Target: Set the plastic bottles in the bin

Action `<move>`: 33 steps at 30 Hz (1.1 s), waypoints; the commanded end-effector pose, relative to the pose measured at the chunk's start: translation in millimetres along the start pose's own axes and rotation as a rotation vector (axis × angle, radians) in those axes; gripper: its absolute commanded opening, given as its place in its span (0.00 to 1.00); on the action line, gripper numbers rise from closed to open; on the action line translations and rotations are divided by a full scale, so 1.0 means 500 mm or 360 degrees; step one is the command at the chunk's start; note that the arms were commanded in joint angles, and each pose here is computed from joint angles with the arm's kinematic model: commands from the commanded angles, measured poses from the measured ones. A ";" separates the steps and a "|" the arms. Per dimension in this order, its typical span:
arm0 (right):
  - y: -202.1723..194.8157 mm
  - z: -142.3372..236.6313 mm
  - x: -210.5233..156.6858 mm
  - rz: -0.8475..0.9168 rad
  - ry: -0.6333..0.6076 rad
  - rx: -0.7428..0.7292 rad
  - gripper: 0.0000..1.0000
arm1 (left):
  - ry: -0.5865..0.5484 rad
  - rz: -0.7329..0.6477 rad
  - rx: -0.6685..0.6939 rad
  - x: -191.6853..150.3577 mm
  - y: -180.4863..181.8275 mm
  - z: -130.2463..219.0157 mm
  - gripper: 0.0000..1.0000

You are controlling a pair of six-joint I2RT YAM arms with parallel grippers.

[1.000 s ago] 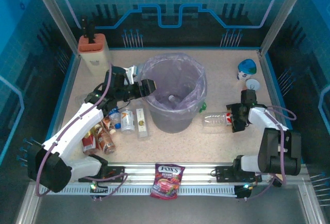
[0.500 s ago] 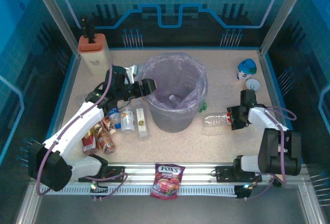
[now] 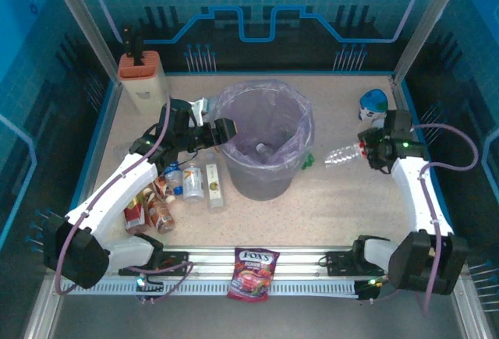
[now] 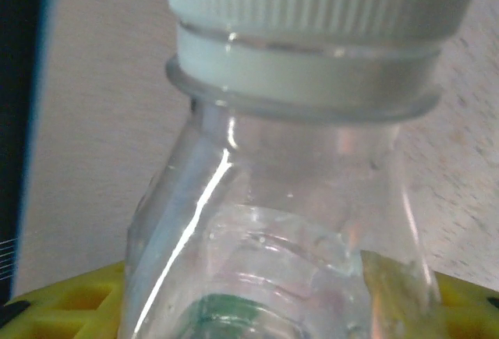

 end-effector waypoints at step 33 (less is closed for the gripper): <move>0.554 0.265 -0.281 0.2393 0.0027 0.0934 0.39 | 0.0020 -0.0035 0.0083 -0.005 0.006 -0.002 0.80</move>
Point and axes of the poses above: each hand's point on the last joint's axis, 136 mm out from that joint toward the fingers, its own z axis back along the fingers, its own y axis along the line the jaws close on, x = y × z, the point moved 7 cm from there along z, back along the fingers, and after that the axes turned 14 degrees about z, right-handed, at the moved point
